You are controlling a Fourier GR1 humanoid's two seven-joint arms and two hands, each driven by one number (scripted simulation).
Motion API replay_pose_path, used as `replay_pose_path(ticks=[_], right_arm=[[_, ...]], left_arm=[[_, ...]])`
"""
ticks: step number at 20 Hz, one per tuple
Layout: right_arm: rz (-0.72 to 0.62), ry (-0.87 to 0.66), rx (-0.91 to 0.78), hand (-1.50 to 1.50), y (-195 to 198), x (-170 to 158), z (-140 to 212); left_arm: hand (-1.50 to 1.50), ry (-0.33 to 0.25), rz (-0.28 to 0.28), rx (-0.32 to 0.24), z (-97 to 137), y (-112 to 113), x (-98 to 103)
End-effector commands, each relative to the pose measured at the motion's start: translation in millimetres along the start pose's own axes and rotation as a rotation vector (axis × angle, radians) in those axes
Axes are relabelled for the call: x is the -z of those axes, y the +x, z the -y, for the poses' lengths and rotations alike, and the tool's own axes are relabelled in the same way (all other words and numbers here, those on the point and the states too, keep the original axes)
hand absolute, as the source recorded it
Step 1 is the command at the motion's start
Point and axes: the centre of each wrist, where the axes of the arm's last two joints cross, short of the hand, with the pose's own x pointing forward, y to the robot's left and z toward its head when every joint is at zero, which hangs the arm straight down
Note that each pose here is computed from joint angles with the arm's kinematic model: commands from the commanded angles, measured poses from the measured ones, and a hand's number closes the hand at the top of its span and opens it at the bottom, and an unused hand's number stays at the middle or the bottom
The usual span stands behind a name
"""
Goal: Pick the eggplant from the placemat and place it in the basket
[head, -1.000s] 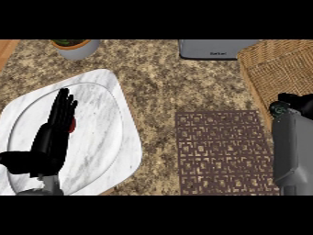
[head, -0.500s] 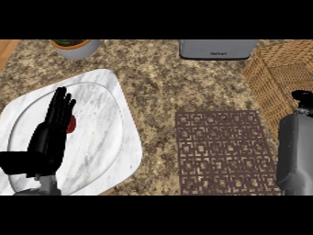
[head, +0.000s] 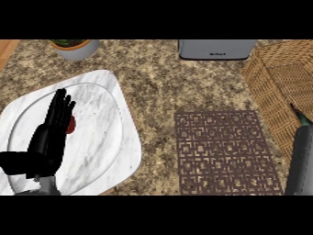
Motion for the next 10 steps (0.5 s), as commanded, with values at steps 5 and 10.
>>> replay_pose_path(ticks=[5, 10], right_arm=[[-0.153, -0.044, 0.120, -1.50, -10, -4, 67], [-0.126, 0.020, 0.248, -1.50, -28, -3, 123]], left_arm=[[0.00, -0.006, -0.009, -0.006, 7, -5, -9], [0.00, -0.003, 0.006, 0.007, -3, -3, -4]])
